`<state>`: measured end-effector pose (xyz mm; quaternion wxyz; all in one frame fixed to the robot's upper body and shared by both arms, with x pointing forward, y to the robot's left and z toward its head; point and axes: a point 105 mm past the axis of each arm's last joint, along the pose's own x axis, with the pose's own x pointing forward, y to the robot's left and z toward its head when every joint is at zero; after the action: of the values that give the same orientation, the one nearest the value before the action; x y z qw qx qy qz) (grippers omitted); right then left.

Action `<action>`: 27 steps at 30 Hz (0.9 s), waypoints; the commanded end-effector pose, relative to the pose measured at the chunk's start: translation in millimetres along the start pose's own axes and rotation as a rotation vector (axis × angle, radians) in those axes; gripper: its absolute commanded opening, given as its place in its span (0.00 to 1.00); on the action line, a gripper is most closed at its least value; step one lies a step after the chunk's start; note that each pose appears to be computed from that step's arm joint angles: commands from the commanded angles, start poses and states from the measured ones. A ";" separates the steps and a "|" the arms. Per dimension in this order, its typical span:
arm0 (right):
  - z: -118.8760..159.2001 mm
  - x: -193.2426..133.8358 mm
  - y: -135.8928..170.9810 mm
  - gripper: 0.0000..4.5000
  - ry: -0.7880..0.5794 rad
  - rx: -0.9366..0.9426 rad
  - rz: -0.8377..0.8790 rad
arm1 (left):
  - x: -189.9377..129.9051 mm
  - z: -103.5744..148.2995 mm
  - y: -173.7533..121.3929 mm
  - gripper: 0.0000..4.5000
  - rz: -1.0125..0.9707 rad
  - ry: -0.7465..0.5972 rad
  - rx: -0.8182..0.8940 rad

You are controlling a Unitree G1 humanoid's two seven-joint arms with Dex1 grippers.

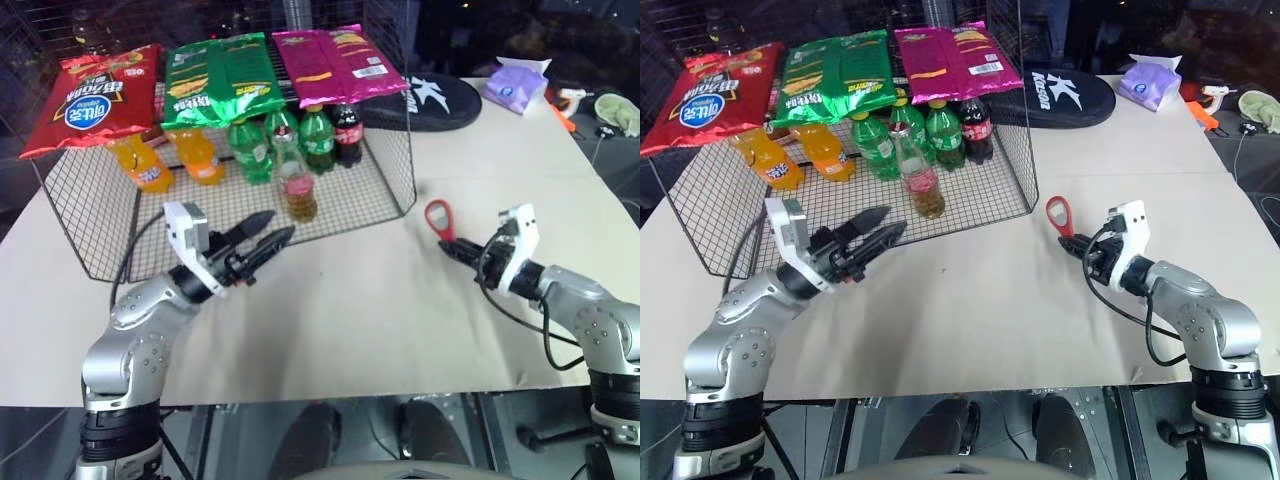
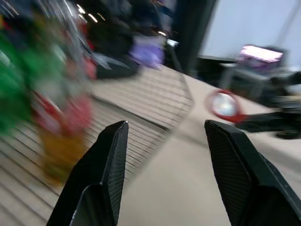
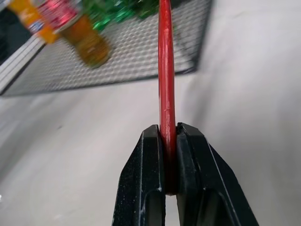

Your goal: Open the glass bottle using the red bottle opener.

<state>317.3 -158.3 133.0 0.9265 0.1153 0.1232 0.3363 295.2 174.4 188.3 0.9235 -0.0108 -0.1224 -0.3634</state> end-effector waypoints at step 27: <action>12.4 -0.9 4.5 0.00 -0.106 -0.052 -0.033 | 87.4 -30.4 56.2 0.98 0.299 -0.066 0.204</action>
<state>319.8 -156.8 129.2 0.9361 0.1179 0.1030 0.3149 401.4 154.8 171.9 0.9639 0.0474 -0.1602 -0.2075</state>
